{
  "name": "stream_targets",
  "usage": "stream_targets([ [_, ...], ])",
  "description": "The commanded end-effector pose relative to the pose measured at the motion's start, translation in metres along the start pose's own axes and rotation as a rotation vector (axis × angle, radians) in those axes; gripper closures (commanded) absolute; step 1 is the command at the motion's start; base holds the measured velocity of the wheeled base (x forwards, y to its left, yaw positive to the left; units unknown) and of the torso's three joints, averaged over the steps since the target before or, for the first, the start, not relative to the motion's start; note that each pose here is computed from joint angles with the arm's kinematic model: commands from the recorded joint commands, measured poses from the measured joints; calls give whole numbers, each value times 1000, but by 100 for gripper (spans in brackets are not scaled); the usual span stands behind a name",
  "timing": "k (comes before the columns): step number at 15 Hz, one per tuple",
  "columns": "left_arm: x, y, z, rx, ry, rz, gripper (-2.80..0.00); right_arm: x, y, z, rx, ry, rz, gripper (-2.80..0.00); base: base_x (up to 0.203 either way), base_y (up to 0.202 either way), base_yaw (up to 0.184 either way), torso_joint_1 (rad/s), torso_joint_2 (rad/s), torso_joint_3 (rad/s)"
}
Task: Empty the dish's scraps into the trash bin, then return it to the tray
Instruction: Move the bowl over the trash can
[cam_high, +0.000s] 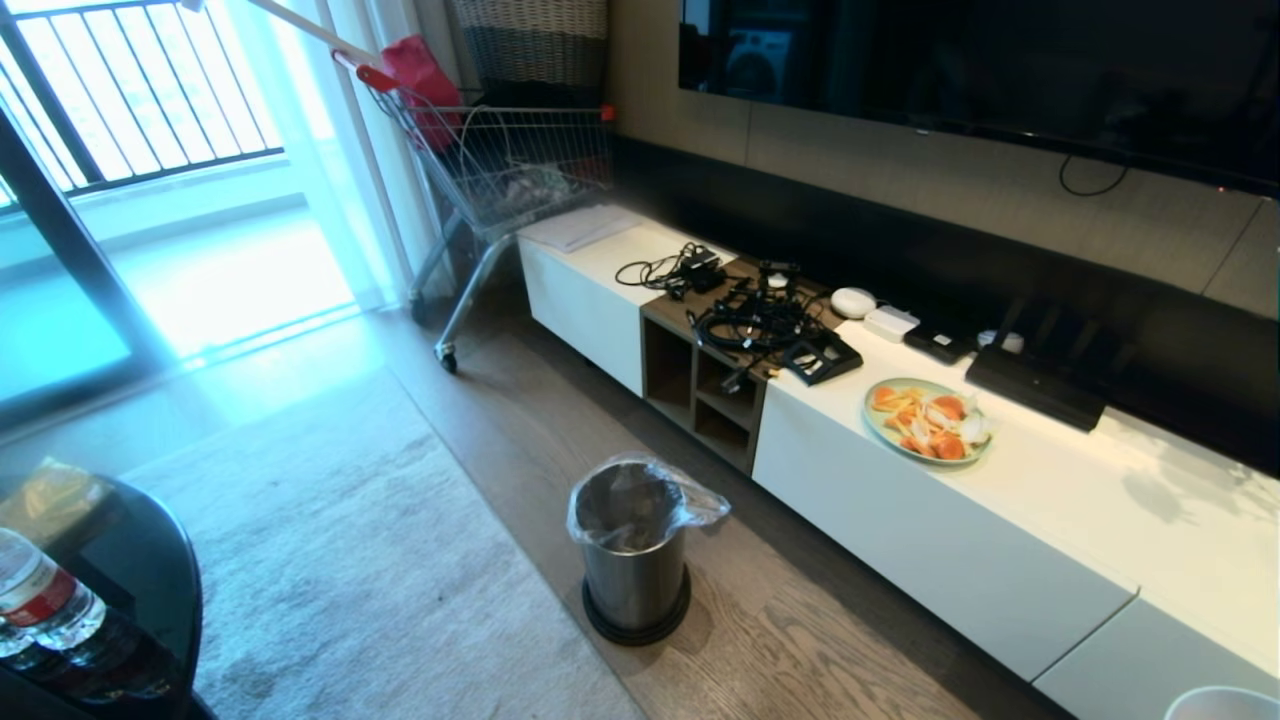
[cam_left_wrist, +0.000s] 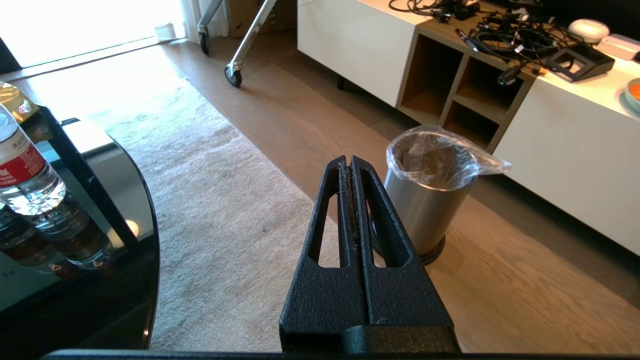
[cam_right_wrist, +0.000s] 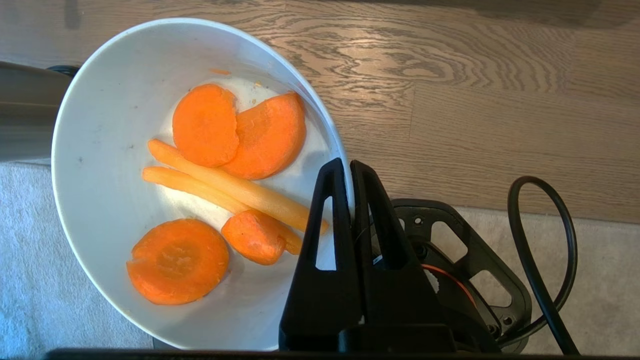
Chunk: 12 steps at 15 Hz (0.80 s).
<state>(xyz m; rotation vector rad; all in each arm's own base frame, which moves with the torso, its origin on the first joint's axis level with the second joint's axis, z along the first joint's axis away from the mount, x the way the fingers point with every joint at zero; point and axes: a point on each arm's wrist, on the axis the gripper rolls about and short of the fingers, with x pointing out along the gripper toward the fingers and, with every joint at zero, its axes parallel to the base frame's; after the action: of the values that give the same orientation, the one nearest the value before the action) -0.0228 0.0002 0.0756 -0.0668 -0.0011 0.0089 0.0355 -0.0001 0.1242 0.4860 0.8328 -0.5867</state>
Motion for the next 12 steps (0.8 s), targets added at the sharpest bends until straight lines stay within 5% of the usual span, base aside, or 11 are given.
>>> stream_targets([
  [1, 0, 0, 0, -1, -1, 0, 0, 0, 0, 0, 3, 1, -5, 0, 0, 0, 0, 0, 0, 0],
  [12, 0, 0, 0, -2, -1, 0, 0, -6, 18, 16, -139, -114, 146, 0, 0, 0, 0, 3, 3, -174],
])
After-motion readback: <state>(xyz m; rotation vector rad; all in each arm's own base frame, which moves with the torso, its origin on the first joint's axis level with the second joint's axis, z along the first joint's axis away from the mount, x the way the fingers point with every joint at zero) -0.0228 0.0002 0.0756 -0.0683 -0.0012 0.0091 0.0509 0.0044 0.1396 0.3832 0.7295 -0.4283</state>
